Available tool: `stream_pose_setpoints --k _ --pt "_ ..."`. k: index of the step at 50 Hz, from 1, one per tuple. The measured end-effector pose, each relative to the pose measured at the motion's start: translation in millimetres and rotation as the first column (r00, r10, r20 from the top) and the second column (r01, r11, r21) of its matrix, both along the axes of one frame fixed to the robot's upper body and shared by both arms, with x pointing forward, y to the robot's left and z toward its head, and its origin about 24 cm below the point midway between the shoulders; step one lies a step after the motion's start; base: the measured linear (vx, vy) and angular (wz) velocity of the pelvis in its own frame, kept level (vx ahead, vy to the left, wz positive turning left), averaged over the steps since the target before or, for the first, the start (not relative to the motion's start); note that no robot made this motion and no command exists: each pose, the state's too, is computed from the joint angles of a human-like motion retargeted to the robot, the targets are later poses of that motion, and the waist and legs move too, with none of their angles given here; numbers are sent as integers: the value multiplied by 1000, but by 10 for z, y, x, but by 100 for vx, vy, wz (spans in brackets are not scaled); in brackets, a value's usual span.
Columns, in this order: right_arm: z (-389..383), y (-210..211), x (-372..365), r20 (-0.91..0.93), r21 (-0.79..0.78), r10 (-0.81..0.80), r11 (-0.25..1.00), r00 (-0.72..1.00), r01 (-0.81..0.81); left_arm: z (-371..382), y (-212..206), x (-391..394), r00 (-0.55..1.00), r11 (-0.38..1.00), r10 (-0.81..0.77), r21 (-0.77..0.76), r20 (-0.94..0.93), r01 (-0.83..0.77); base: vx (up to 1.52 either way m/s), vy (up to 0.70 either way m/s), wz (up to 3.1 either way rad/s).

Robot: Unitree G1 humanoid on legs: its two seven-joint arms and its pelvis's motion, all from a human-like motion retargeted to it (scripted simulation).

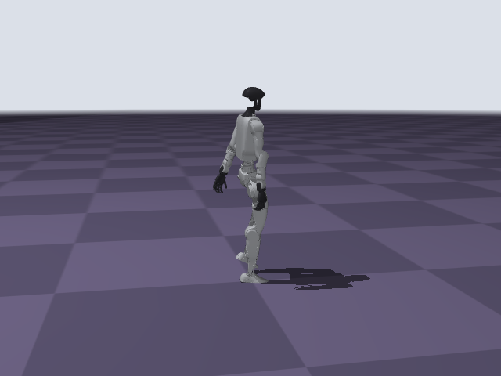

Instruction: Upper body actions

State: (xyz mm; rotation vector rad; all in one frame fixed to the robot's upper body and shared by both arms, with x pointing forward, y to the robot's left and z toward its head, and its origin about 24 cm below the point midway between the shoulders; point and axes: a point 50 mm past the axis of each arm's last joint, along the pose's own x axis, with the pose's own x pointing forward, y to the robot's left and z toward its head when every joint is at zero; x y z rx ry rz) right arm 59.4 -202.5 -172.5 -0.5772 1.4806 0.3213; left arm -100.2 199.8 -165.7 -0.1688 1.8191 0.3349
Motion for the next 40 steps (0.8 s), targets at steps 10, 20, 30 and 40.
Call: stream_pose_setpoints --k 10,20,30,40 --pt "252 584 1155 311 250 52 959 949 -134 160 -201 -506 971 970 -170 -199 -166 136 -3 -1 -8" --pt "244 544 1132 333 139 235 946 913 -294 51 -108 -193 988 985 -133 -125 -82 122 6 2 21" --pt "-4 61 -16 -84 -20 264 964 961 -267 -26 86 169 994 995 -103 -2 41 103 17 4 24" --pt "-15 -70 -525 -206 -78 230 965 951 -251 -44 293 478 971 978 -207 38 117 204 7 6 2"
